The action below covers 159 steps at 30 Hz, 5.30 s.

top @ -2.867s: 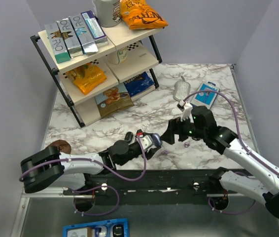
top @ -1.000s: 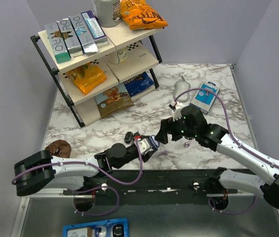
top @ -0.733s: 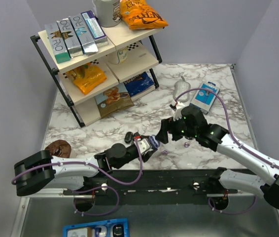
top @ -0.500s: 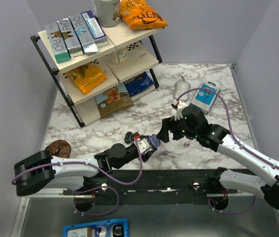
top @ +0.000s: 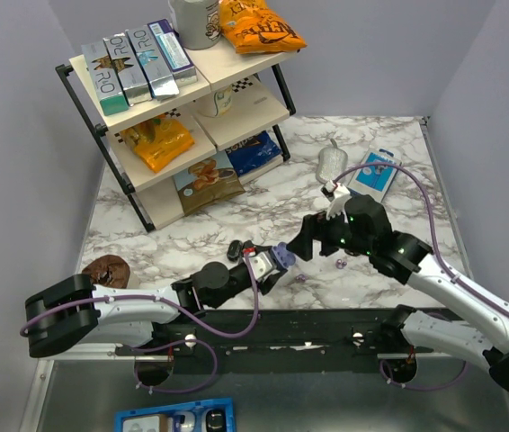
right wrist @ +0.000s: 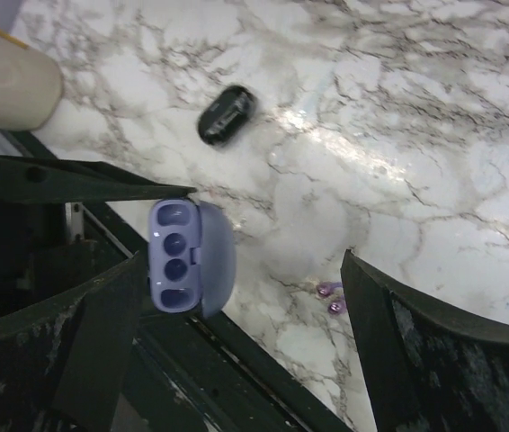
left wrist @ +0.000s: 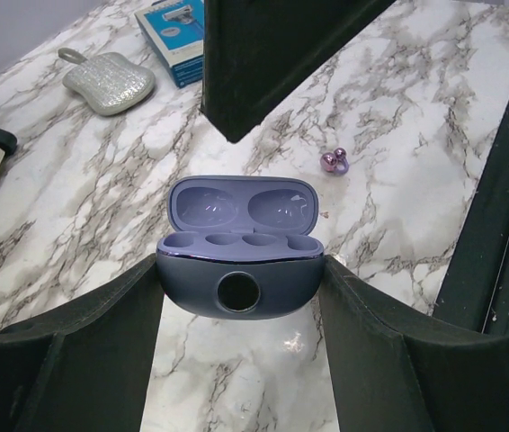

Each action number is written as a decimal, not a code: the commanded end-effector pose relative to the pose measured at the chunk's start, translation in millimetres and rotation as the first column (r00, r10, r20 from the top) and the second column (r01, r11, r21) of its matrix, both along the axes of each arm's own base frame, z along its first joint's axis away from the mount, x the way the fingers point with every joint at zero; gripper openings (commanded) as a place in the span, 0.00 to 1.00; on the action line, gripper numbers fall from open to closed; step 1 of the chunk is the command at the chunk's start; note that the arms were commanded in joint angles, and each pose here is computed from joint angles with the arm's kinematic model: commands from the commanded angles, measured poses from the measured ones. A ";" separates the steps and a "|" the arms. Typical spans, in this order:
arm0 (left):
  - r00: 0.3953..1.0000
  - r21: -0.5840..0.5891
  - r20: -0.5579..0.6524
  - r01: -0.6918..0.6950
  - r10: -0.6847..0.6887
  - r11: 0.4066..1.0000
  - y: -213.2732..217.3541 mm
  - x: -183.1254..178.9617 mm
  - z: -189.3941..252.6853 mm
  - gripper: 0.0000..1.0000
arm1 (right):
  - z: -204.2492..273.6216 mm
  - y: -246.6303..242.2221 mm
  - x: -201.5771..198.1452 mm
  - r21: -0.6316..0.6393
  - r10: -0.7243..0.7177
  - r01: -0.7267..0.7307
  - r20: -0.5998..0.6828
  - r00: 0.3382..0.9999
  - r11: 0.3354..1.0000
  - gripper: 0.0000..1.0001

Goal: Insert the wireless bluetooth earbuds into the charging case
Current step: Open the charging case, then adjust the charging case.

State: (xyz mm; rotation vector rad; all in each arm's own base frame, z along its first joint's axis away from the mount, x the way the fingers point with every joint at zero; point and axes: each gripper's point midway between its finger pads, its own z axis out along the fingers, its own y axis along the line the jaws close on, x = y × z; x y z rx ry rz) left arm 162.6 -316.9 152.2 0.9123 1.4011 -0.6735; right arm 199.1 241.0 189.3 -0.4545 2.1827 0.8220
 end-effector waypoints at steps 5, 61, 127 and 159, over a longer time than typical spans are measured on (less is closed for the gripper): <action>0.998 -0.091 0.045 -0.028 0.033 0.995 -2.6 4.5 27.8 0.00 | 11.4 26.9 -11.2 0.159 0.082 -0.075 -0.038 0.996 0.984 0.88; 0.995 -0.080 -0.019 -0.098 0.097 0.992 6.6 6.5 24.5 0.72 | 42.4 1.5 -10.1 0.037 0.093 -0.098 0.114 0.989 0.994 0.01; 0.812 -0.214 -0.353 0.413 -0.464 0.885 -32.4 -4.3 74.9 0.94 | 61.8 -1.3 13.2 -0.398 0.256 0.033 0.650 0.715 0.917 0.01; 0.805 -0.259 -0.361 0.398 -0.470 0.880 -44.6 5.3 72.5 0.65 | 55.4 13.4 -1.5 -0.374 0.290 -0.039 0.642 0.710 0.926 0.01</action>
